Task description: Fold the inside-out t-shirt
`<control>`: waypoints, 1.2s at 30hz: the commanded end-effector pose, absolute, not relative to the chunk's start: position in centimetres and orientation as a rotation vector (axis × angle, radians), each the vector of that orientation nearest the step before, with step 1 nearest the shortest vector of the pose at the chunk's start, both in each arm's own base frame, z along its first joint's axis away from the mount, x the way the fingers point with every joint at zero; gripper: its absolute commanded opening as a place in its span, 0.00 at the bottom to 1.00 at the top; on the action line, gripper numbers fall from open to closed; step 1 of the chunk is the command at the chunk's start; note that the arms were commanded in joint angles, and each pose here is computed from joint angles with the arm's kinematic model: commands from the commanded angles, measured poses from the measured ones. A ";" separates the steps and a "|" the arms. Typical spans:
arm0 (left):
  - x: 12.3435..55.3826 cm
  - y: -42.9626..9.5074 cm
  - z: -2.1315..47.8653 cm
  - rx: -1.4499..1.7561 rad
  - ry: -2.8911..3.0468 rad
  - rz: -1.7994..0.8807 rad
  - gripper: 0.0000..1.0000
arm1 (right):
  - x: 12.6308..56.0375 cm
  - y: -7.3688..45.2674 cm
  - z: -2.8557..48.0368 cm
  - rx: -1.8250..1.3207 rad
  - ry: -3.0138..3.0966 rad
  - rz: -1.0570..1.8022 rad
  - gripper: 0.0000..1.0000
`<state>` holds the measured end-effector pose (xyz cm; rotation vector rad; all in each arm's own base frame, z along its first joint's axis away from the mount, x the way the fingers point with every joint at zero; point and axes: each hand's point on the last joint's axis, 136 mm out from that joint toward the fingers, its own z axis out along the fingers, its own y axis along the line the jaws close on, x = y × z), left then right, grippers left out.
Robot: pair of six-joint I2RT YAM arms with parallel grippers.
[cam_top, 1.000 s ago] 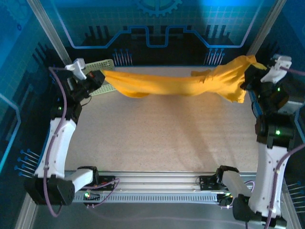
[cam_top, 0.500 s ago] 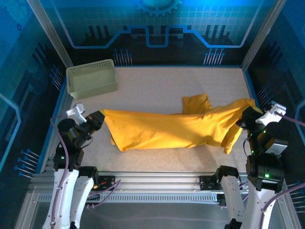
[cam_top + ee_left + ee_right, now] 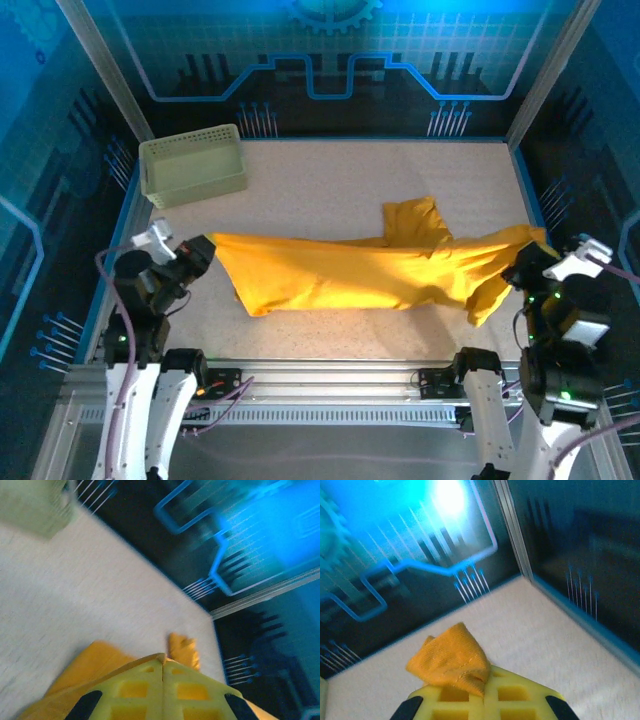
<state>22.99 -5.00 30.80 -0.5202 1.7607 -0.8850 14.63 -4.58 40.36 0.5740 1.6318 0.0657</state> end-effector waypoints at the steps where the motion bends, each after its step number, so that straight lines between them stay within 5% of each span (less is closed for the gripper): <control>1: 20.2 -4.2 39.5 -0.369 1.531 -0.794 0.00 | 11.3 -4.7 48.5 0.495 1.386 0.016 0.00; 10: 12.5 -3.2 52.8 -0.232 1.191 -0.663 0.00 | 2.9 -3.8 61.1 0.341 1.036 -0.024 0.00; 15: 14.3 -2.7 55.4 -0.236 1.170 -0.642 0.00 | 4.6 -3.9 65.6 0.268 0.995 -0.023 0.00; 24: 30.1 -1.9 49.8 -0.378 1.453 -0.688 0.00 | 22.1 -1.8 64.5 0.124 1.236 -0.045 0.00; 33: 44.2 -2.3 33.5 -0.543 1.860 -0.699 0.00 | 40.3 -3.3 47.8 0.193 1.629 0.019 0.00; 36: 47.7 -3.8 27.9 -0.556 1.995 -0.726 0.07 | 45.0 -4.4 41.7 0.238 1.739 0.078 0.01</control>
